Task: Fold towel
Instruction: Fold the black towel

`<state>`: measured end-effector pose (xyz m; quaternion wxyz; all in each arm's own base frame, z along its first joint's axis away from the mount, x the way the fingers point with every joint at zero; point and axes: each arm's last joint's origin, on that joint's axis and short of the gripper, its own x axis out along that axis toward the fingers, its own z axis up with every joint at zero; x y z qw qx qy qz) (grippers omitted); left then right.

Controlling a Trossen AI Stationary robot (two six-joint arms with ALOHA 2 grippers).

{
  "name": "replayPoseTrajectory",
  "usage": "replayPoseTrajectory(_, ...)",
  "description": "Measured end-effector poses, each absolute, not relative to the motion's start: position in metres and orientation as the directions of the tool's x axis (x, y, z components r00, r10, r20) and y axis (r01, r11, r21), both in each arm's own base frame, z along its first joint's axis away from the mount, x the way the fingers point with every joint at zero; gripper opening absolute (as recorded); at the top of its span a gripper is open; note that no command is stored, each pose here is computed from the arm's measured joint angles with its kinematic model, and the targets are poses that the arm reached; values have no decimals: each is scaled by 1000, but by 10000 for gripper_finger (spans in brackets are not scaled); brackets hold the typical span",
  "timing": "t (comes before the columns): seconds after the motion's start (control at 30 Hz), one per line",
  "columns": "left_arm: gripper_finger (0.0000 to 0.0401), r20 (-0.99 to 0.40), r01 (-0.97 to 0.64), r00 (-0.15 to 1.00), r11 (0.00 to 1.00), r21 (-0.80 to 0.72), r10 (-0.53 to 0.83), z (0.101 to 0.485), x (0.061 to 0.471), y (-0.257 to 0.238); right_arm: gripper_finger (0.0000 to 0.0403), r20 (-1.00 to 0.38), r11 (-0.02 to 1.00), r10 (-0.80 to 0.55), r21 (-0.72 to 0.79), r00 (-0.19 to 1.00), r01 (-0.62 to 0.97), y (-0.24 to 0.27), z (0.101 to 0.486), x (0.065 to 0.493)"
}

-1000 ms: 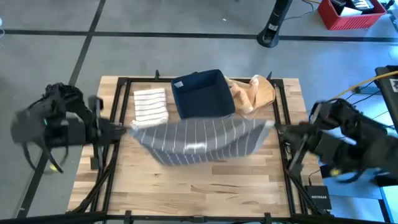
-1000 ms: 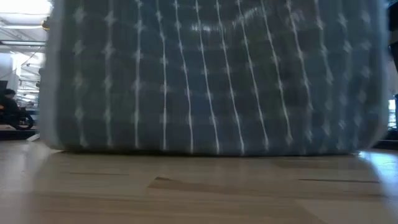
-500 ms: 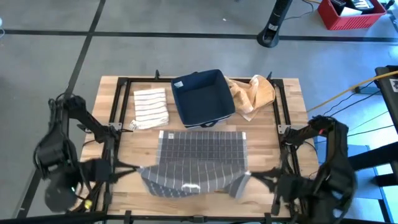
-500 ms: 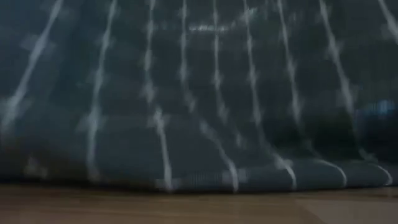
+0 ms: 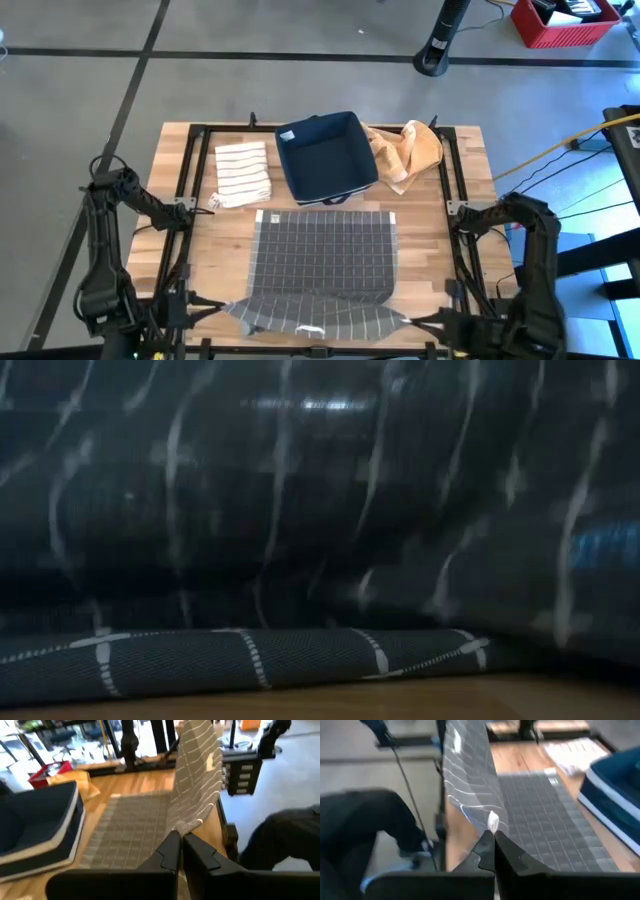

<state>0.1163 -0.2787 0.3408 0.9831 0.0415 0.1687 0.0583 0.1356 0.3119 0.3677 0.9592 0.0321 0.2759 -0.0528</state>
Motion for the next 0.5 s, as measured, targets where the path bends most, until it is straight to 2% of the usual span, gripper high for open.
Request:
replayPoseTrajectory(0.1,8,-271,-102,952,983,152,141,352,117,-280,0,-428,994,-82,25,900,103,312,392,130)
replayPoseTrajectory(0.3,8,-146,-135,974,961,243,174,391,118,-281,0,-251,991,-121,-82,960,103,298,446,128)
replayPoseTrajectory(0.4,8,-146,-112,977,960,256,153,398,119,-284,0,-238,993,-107,-82,965,90,294,459,127)
replayPoseTrajectory(0.5,8,-180,-70,977,968,241,116,397,119,-286,0,-269,996,-78,-65,960,62,297,456,127)
